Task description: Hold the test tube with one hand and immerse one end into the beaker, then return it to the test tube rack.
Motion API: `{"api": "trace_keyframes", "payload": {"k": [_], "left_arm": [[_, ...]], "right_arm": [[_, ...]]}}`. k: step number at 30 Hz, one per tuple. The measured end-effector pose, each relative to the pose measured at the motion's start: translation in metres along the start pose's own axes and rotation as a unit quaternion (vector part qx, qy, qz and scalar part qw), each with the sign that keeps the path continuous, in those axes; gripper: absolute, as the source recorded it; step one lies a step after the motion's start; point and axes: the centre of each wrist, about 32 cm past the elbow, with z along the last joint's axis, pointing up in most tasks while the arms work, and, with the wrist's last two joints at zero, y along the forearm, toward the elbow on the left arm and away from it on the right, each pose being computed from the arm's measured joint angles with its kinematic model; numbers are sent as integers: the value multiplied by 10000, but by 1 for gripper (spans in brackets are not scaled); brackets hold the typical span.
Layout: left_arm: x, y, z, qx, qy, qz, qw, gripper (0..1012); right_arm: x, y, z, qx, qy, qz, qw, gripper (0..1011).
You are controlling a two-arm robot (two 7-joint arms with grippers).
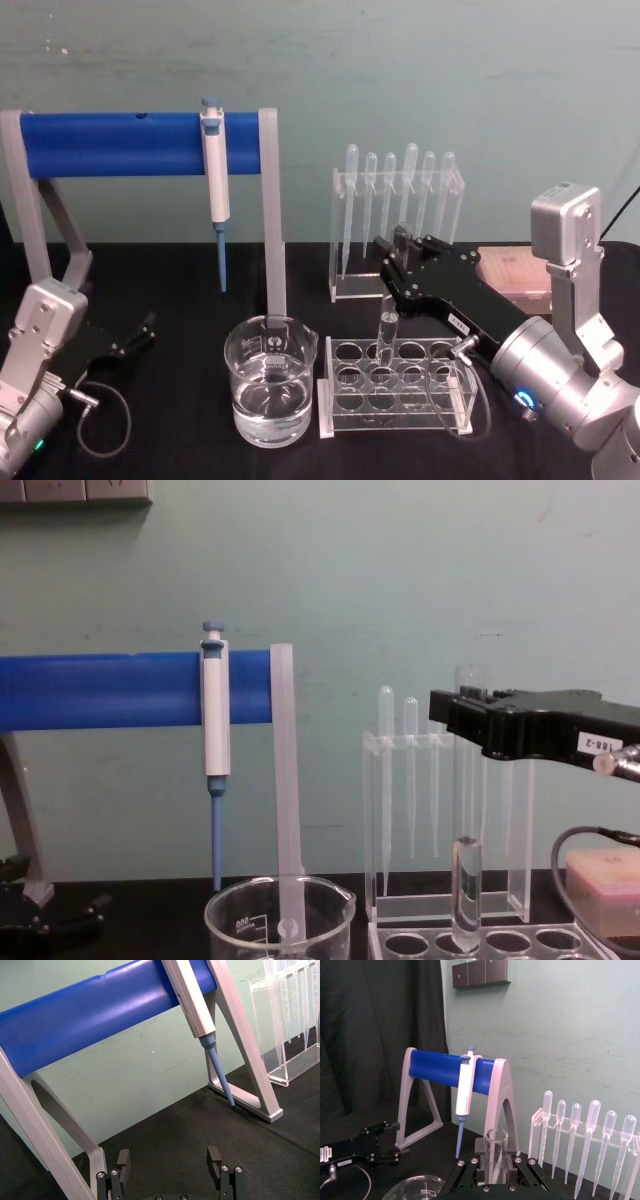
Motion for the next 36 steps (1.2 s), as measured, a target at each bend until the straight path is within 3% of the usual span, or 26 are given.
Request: {"api": "trace_keyframes", "payload": {"k": [24, 36], "left_arm": [[0, 0, 0, 0, 0, 0, 10000, 1000], [0, 0, 0, 0, 0, 0, 10000, 1000]], "right_arm": [[-26, -10, -130, -182, 119, -24, 9998, 231], [-60, -42, -254, -234, 102, -46, 9997, 231]]}}
